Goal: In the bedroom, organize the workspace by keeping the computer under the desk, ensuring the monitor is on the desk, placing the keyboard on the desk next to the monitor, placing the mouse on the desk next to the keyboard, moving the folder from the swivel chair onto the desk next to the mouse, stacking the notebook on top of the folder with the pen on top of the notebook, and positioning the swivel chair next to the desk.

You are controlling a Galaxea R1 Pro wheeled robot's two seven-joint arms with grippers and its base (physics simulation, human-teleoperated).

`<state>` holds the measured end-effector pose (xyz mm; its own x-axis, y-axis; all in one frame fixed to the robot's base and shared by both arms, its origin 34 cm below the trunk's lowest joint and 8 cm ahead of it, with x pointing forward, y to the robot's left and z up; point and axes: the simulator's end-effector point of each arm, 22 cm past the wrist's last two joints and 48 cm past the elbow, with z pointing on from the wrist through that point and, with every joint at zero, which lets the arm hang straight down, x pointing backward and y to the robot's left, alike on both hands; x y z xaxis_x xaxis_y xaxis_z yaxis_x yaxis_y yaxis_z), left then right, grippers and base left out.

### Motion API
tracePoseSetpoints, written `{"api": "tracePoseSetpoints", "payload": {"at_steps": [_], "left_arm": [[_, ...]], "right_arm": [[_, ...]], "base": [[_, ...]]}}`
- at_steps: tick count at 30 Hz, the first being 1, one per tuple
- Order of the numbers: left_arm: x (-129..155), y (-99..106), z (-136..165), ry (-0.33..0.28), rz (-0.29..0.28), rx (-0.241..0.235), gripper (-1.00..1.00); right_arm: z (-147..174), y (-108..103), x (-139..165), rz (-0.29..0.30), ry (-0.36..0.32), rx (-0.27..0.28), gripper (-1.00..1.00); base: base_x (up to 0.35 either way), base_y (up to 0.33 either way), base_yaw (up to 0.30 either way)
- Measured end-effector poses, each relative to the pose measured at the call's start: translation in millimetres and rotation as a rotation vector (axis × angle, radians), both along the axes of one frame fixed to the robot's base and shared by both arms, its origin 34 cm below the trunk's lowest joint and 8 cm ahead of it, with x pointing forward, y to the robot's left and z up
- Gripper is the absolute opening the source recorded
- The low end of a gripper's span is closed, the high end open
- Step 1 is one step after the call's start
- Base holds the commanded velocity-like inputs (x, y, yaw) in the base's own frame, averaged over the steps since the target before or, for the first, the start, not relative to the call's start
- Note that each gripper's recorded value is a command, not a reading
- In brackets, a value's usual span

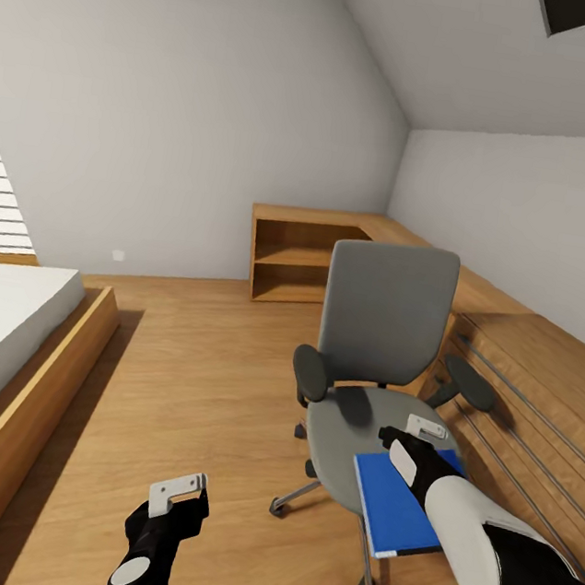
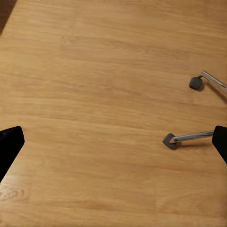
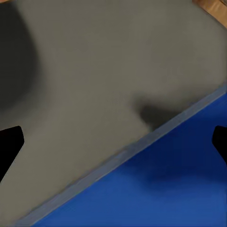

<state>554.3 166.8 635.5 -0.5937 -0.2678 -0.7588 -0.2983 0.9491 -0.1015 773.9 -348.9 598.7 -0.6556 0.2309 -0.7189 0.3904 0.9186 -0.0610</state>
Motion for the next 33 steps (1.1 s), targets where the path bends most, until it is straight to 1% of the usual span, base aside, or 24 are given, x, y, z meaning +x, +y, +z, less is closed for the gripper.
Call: {"api": "tracePoseSetpoints", "payload": {"at_steps": [17, 22, 24, 28, 32, 33], "left_arm": [[0, 0, -1, 0.002, 0.000, 0.000, 1.00], [0, 0, -1, 0.004, 0.000, 0.000, 1.00], [-1, 0, -2, 0.006, 0.000, 0.001, 1.00], [-1, 1, -3, 0.007, 0.000, 0.002, 1.00], [-1, 1, -3, 0.007, 0.000, 0.003, 1.00], [-1, 1, -3, 0.007, 0.000, 0.003, 1.00]], "right_arm": [[1, 1, 1, 0.001, -0.001, 0.001, 1.00], [-2, 3, -2, 0.009, 0.038, 0.009, 1.00], [4, 2, 1, 0.012, 0.043, 0.011, 1.00], [19, 0, 10, 0.014, 0.030, 0.014, 1.00], [28, -7, 3, 0.017, 0.008, 0.005, 1.00], [33, -9, -3, 0.019, -0.003, 0.001, 1.00]], "base": [[0.000, 0.000, 0.000], [0.000, 0.000, 0.000], [0.000, 0.000, 0.000], [0.000, 0.000, 0.000], [0.000, 0.000, 0.000], [0.000, 0.000, 0.000]]}}
